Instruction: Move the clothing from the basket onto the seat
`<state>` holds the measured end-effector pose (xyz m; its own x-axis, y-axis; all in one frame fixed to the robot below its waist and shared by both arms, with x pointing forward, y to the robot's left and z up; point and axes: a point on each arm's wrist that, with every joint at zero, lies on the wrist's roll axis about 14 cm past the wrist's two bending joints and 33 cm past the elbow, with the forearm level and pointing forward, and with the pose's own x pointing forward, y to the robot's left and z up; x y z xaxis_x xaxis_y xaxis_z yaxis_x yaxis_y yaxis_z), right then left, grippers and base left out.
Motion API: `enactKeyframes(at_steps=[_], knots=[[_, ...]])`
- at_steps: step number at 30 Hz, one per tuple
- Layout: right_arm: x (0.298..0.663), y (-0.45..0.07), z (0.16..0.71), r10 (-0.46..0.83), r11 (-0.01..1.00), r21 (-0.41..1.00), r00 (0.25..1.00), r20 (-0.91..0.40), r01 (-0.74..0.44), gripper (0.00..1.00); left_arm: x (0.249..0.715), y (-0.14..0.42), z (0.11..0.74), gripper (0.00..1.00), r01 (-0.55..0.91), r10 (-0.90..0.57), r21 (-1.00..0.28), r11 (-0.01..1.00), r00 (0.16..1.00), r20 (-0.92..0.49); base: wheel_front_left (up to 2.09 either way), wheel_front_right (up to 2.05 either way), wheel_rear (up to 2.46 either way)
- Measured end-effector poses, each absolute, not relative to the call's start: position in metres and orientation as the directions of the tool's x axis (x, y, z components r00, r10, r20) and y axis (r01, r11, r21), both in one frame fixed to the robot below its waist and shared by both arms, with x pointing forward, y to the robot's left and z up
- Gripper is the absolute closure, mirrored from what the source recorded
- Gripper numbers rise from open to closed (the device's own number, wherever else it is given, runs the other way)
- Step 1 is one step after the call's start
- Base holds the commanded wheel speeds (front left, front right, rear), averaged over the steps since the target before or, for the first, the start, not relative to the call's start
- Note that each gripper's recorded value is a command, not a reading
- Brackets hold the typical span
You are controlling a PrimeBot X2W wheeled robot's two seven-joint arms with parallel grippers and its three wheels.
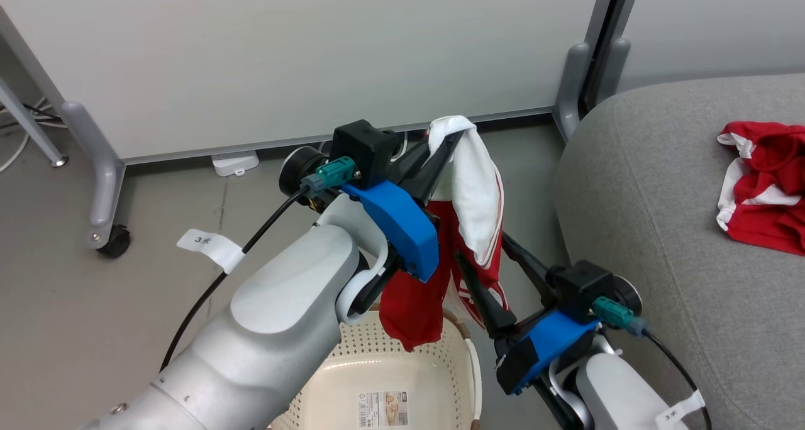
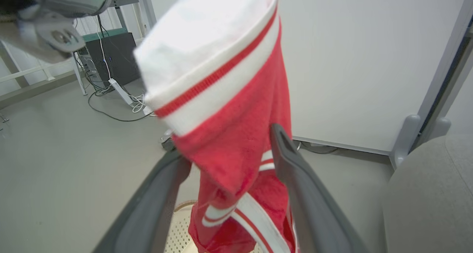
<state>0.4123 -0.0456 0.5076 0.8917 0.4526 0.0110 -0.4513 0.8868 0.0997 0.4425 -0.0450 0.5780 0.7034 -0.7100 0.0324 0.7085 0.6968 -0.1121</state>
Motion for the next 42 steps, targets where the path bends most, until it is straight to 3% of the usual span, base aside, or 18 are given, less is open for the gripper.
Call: enactKeyframes(at_steps=[11,12,14,35,37,38,39,42], knots=[[0.437,-0.043,0.510,0.462,0.883,0.089,0.887,0.001,-0.460,0.00,0.442,-0.047,0.575,1.00,0.714,-0.716,-0.108,0.692,0.698,0.024,0.00,0.00,0.00],[0.438,-0.042,0.509,0.464,0.882,0.093,0.886,-0.001,-0.462,0.24,0.442,-0.047,0.575,1.00,0.715,-0.717,-0.109,0.691,0.696,0.024,0.00,0.00,0.00],[0.438,-0.041,0.507,0.468,0.880,0.095,0.884,-0.010,-0.465,1.00,0.441,-0.048,0.575,1.00,0.716,-0.719,-0.110,0.689,0.695,0.022,0.00,0.00,0.00],[0.438,-0.040,0.502,0.473,0.877,0.109,0.881,-0.026,-0.468,1.00,0.441,-0.051,0.573,1.00,0.718,-0.721,-0.111,0.687,0.693,0.017,0.00,0.00,0.00],[0.438,-0.041,0.503,0.471,0.878,0.112,0.882,-0.024,-0.466,1.00,0.441,-0.050,0.573,0.58,0.718,-0.721,-0.110,0.688,0.693,0.015,0.00,0.00,0.00],[0.437,-0.041,0.503,0.471,0.878,0.112,0.882,-0.023,-0.466,1.00,0.441,-0.050,0.573,0.24,0.718,-0.721,-0.110,0.688,0.693,0.014,0.00,0.00,0.00],[0.437,-0.041,0.503,0.470,0.878,0.111,0.882,-0.022,-0.465,1.00,0.440,-0.051,0.572,0.00,0.718,-0.721,-0.112,0.687,0.692,0.013,0.00,0.00,0.00],[0.437,-0.042,0.507,0.469,0.879,0.104,0.883,-0.011,-0.465,1.00,0.438,-0.051,0.569,0.00,0.719,-0.723,-0.118,0.685,0.691,0.005,0.00,0.00,0.00]])
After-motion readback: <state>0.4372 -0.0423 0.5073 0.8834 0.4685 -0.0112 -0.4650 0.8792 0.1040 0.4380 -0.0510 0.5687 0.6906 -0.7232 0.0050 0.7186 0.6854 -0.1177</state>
